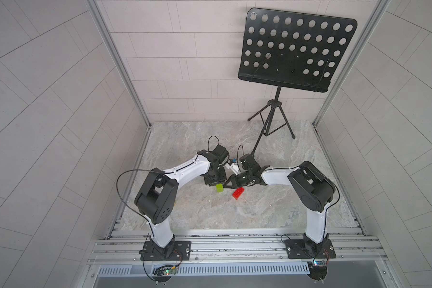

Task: Assemble an ice cream with lego
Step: Assemble the lego brick with the lego brick.

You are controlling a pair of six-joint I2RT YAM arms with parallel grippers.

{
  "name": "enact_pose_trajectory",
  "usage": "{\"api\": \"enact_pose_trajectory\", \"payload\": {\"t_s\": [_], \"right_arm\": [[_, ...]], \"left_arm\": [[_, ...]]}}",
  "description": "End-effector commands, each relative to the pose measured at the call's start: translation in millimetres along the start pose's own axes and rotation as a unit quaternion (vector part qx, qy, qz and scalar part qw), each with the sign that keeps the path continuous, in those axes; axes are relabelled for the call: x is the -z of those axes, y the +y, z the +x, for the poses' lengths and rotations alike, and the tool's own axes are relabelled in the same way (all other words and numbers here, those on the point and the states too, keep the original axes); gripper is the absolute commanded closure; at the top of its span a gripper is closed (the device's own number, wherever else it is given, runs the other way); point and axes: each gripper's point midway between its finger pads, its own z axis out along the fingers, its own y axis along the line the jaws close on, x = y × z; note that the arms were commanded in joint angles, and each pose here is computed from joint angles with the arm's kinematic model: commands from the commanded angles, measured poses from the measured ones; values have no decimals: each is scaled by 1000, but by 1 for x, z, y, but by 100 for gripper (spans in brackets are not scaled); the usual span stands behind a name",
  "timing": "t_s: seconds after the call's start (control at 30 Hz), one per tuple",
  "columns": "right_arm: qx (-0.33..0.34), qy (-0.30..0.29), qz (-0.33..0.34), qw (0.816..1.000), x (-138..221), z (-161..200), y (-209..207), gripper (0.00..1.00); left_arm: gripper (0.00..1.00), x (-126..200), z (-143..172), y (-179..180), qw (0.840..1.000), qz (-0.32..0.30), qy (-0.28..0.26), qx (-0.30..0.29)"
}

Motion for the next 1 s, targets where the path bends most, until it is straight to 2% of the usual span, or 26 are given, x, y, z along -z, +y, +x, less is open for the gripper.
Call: {"api": "enact_pose_trajectory", "payload": {"t_s": [0.0,0.47,0.63,0.8,0.97], "right_arm": [[4,6,-8,1000,-7,1,4,100],[-5,10,0,1000,-10,3,-2,100],[-6,11,5,1000,-11,3,-5,100],[-11,10,4,1000,-12,3,-6,100],[-11,10,4,1000,-12,3,-5,100]], "left_arm": [[71,-4,3,3,1000,-19,10,-10],[70,-16,16,4,995,-56,35,-70],[69,-14,17,10,994,-68,32,-74],[60,-11,18,7,995,-63,27,-70],[60,-8,19,5,996,-58,26,-67]]}}
